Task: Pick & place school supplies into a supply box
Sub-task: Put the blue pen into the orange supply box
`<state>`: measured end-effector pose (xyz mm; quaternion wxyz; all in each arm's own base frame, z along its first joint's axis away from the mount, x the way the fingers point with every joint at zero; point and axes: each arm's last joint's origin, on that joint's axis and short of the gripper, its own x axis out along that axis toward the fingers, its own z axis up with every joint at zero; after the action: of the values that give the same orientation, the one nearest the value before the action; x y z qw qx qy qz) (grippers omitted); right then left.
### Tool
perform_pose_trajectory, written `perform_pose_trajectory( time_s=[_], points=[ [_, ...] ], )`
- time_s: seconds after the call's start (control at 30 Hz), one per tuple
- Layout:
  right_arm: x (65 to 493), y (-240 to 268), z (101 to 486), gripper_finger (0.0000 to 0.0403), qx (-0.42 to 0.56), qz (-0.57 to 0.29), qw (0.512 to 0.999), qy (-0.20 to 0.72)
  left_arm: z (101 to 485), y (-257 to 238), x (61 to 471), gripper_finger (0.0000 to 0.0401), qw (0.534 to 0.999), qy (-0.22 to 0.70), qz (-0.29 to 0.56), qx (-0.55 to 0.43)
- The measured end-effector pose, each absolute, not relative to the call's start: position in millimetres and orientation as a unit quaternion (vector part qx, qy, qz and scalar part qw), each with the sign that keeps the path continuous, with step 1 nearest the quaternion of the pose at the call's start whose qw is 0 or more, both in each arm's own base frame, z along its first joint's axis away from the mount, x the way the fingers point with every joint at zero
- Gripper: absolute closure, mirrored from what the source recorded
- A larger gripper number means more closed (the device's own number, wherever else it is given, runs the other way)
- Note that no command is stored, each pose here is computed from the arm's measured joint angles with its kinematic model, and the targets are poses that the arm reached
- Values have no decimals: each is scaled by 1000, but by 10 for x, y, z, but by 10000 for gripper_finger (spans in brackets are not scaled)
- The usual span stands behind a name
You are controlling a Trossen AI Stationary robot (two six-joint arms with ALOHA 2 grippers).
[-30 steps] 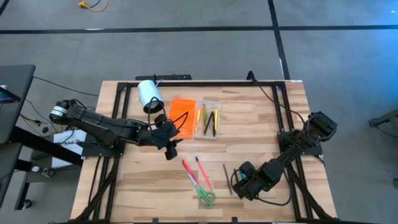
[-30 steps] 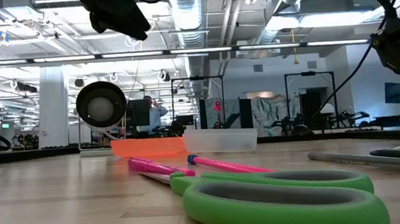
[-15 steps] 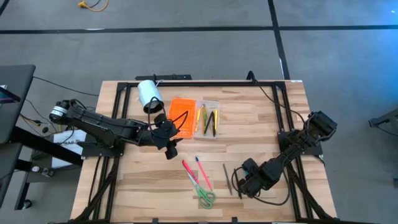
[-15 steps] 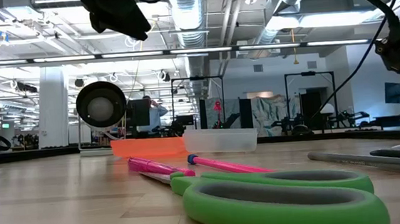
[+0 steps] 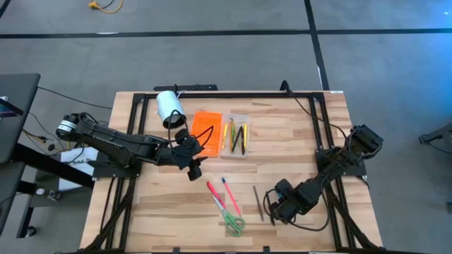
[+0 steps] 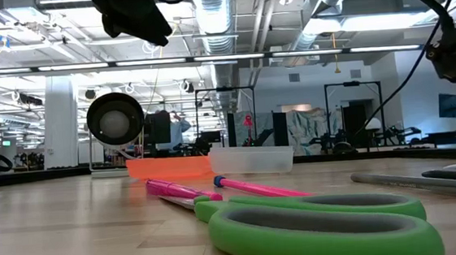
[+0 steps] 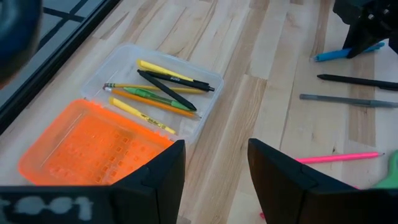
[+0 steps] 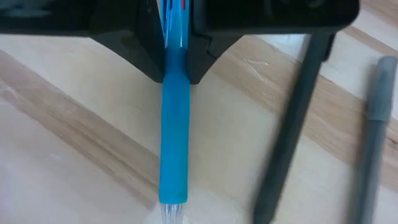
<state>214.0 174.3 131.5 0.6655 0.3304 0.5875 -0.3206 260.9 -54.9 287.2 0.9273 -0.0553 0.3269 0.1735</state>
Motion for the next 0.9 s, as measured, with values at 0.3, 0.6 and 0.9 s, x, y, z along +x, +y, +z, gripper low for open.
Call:
perform_pose_trajectory(
  time_s=[0.3,0.6,0.9],
  points=[
    [2194,1725,1366,372,338,-319,702,540,2871,-549,2609,237,927,328,173,-55],
    [2235,1564,1643,376,362,-322,733,478,2861,-547,2600,237,925,335,171,-45],
    [2314,1275,1984,377,356,-301,784,411,2844,-542,2583,237,921,346,173,-40]
  ],
)
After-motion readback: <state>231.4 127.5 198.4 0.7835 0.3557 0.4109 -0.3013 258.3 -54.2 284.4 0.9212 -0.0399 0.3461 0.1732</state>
